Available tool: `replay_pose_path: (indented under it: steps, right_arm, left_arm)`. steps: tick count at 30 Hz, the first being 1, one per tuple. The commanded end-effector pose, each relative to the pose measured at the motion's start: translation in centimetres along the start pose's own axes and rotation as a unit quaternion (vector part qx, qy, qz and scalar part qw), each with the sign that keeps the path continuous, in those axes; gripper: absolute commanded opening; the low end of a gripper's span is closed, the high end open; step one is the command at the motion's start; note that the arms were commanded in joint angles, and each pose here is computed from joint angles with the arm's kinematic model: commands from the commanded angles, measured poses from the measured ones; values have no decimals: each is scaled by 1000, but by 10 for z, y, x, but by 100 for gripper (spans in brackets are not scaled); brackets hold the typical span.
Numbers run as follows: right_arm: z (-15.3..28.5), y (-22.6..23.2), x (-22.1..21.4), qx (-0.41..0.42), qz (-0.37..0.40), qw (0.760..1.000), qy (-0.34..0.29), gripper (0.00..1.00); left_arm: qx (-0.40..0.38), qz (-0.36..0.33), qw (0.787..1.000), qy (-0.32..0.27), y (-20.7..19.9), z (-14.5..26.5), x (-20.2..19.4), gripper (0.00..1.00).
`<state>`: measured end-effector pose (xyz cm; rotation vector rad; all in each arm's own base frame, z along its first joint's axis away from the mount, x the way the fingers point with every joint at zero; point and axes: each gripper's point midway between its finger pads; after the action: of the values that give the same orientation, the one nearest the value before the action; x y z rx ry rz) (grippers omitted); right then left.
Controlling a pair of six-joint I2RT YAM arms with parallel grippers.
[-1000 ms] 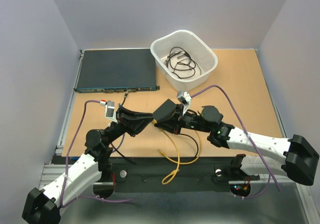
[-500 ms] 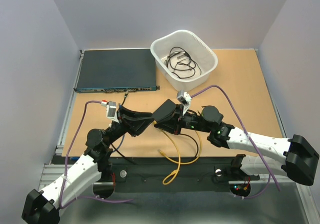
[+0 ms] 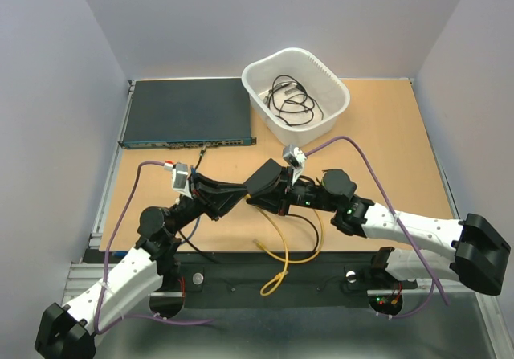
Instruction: Insert the plug into the switch port
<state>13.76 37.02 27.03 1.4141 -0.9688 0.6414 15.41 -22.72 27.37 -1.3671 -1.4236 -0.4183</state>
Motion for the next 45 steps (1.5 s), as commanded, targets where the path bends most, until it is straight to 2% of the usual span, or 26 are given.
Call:
replay_pose_path:
  steps: [1,4,8,11,12,14,15,18,21,23,25,31,45]
  right_arm:
    - [-4,24,35,43,23,997,-53,0]
    - [-6,24,37,43,24,997,-57,0]
    - [-7,22,37,41,22,997,-57,0]
    - [-6,18,40,29,21,997,-65,0]
    - [-5,17,40,24,22,997,-68,4]
    - [-5,7,53,-14,49,996,-78,21]
    - [-1,-4,47,-51,50,996,-56,40]
    - [13,-33,64,-161,85,982,-53,58]
    - [27,-50,75,-225,108,967,-57,58]
    - [32,-50,78,-235,113,963,-62,58]
    - [33,-52,74,-240,113,963,-53,58]
    - [23,-72,56,-268,116,956,-18,54]
    - [-21,-80,32,-252,117,961,22,53]
  left_arm:
    - [-29,-17,999,-9,-11,-2,7,29]
    - [-33,-16,999,-7,-12,-2,7,23]
    - [-32,-11,999,-7,-12,-1,6,2]
    - [-12,-4,1000,-6,-6,-3,6,0]
    - [-1,-2,1000,-6,-2,-4,7,0]
    - [40,8,999,4,12,-7,6,0]
    - [77,21,997,15,26,-6,0,0]
    - [144,41,989,21,46,-6,2,0]
    - [200,81,976,12,61,-7,7,0]
    - [261,116,958,15,80,-3,3,0]
    - [286,128,949,23,87,-2,-1,0]
    - [288,143,947,25,88,-10,2,0]
    - [291,148,945,25,92,-12,-2,0]
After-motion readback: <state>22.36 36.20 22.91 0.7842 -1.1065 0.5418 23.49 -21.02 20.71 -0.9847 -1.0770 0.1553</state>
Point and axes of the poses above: each gripper's point midway between its finger pads, its own z axis back along the fingers, its own y axis along the line the jaws close on, x = y × z, and after that the axes turned 6 degrees about -z, right-handed
